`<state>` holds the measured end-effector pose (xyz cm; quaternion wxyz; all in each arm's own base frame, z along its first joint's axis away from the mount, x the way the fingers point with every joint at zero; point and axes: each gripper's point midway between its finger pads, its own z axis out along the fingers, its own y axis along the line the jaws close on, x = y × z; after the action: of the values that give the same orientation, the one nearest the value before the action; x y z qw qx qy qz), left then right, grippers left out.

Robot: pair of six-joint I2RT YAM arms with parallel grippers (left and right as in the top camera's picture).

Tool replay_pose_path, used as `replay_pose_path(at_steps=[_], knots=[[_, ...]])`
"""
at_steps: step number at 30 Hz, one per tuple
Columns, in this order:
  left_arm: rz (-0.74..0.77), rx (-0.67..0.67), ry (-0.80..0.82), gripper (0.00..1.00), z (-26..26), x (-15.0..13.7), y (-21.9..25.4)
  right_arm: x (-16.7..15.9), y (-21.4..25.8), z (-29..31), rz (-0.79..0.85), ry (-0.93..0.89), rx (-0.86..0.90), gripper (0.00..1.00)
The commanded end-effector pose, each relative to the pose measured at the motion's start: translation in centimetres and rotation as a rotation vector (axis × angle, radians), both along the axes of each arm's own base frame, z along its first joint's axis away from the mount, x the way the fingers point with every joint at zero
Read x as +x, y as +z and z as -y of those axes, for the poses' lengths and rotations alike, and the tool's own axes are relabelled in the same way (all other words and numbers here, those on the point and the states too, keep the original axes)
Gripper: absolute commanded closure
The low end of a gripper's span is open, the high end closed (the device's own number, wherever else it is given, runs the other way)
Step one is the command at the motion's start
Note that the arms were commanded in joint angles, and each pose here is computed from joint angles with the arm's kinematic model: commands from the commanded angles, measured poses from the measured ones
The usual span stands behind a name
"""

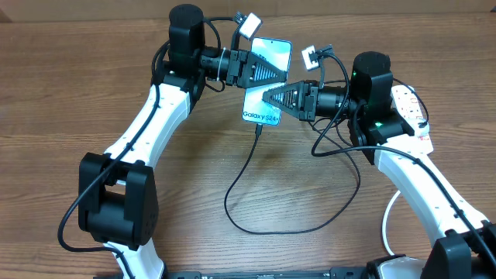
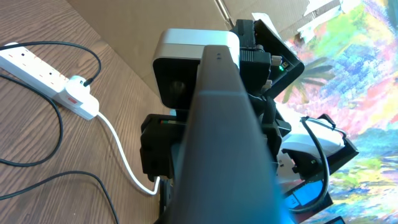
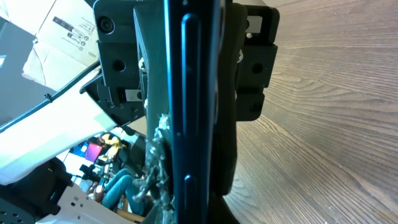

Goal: Plug charger to phone and switch on socket

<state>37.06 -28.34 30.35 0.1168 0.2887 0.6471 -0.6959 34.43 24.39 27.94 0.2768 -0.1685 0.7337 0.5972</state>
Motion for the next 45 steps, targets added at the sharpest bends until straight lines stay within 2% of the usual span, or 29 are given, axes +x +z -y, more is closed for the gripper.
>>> replay_pose_path(at_steps=[1,3,5,6,7,8,11,15,20,23,29,34,45], knots=[[0.033,-0.009,-0.007,0.96,0.4,-0.4,0.7,0.2,0.8,-0.1,0.020,0.000,0.008,0.96],[0.034,-0.005,0.012,0.89,0.5,-0.1,0.6,0.2,0.8,-0.1,0.020,-0.001,0.008,0.96],[0.036,0.000,0.043,0.74,0.6,0.5,0.5,0.2,0.8,-0.1,0.019,-0.001,0.008,0.96],[0.035,0.002,0.053,0.71,0.6,0.7,0.5,0.2,0.8,-0.1,0.019,-0.001,0.007,0.96],[0.036,0.003,0.061,0.59,0.6,0.8,0.5,0.2,0.8,-0.1,0.016,-0.001,0.007,0.96],[0.037,0.005,0.069,0.41,0.6,0.9,0.5,0.2,0.8,-0.1,0.016,-0.001,0.006,0.96],[0.038,0.009,0.097,0.30,0.6,1.4,0.4,0.2,0.7,-0.1,0.012,-0.001,0.005,0.96],[0.037,0.012,0.127,0.27,0.0,2.1,0.4,0.2,0.6,-0.1,0.008,-0.002,0.004,0.96],[0.034,0.013,0.159,0.19,-1.4,3.1,0.4,1.2,-0.5,0.4,-0.036,-0.075,-0.032,0.96],[0.033,0.013,0.188,0.14,-2.6,3.8,0.4,1.6,-1.7,0.8,-0.090,-0.126,-0.067,0.91],[0.031,0.015,0.264,0.09,-5.8,5.7,0.4,1.5,-3.2,1.1,-0.172,-0.152,-0.104,0.96],[0.011,0.021,0.327,0.07,-8.5,7.0,0.1,1.9,-6.2,2.0,-0.258,-0.255,-0.207,0.96],[-0.076,0.083,0.399,0.09,-10.8,7.5,-2.9,2.4,-12.5,-0.4,-0.260,-0.302,-0.403,0.96]])
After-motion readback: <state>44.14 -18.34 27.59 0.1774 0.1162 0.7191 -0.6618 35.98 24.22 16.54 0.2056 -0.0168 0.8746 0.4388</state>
